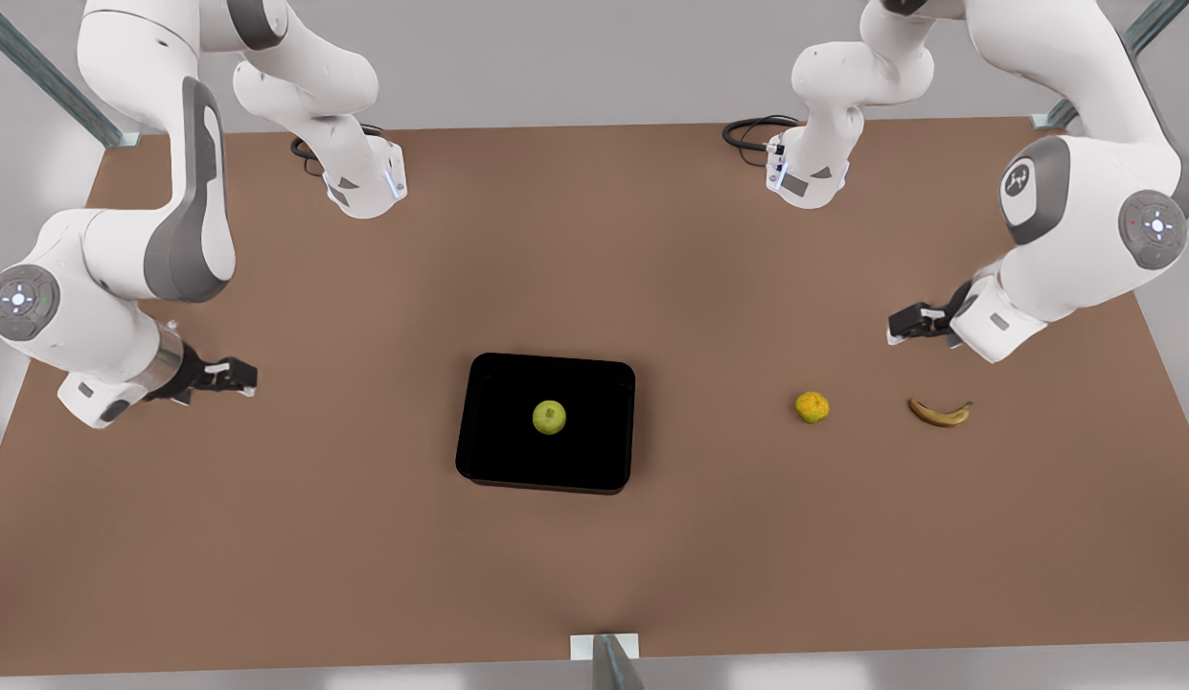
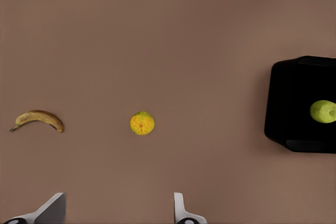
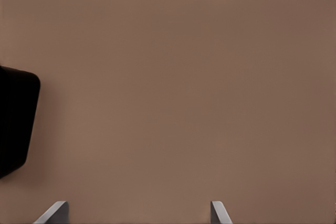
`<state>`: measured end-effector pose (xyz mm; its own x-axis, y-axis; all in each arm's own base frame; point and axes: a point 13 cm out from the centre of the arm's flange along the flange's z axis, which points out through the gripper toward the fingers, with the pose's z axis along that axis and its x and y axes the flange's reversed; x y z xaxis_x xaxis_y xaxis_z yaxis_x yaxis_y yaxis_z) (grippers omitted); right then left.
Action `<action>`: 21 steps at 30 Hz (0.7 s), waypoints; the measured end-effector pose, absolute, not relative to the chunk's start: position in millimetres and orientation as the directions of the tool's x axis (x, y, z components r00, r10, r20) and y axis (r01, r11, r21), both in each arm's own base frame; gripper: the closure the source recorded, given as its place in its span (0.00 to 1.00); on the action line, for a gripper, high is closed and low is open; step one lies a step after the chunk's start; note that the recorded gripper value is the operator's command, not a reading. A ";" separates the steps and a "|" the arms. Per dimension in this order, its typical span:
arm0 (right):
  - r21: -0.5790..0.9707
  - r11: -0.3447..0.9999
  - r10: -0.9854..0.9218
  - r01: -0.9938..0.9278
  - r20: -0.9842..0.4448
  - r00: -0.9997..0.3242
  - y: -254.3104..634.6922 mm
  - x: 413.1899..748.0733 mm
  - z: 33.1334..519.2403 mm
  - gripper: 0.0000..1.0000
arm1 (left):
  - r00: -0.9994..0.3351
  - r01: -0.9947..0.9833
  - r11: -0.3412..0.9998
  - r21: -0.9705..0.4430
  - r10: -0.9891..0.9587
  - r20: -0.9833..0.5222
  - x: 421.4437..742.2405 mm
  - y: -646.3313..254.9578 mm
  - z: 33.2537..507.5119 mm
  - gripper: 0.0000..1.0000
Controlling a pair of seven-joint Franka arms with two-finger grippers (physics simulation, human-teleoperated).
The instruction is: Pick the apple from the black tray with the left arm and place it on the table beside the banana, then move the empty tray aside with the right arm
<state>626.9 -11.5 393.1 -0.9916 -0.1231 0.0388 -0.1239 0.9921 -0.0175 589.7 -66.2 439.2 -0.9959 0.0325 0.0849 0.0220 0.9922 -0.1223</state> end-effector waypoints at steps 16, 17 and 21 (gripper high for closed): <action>-0.072 0.979 -0.197 -0.192 -0.064 -0.978 -26.7 653.8 429.4 0.00 | -0.957 0.291 0.957 -0.008 0.291 0.006 543.7 -554.1 208.5 0.00; -0.074 0.978 -0.201 -0.196 -0.067 -0.977 -26.1 654.2 433.9 0.00 | -0.967 0.256 0.967 0.000 0.256 -0.005 548.7 -555.4 187.9 0.00; -0.081 0.972 -0.226 -0.222 -0.037 -0.973 -15.7 648.6 434.7 0.00 | -0.984 0.162 0.987 0.001 0.162 -0.076 547.1 -581.2 145.2 0.00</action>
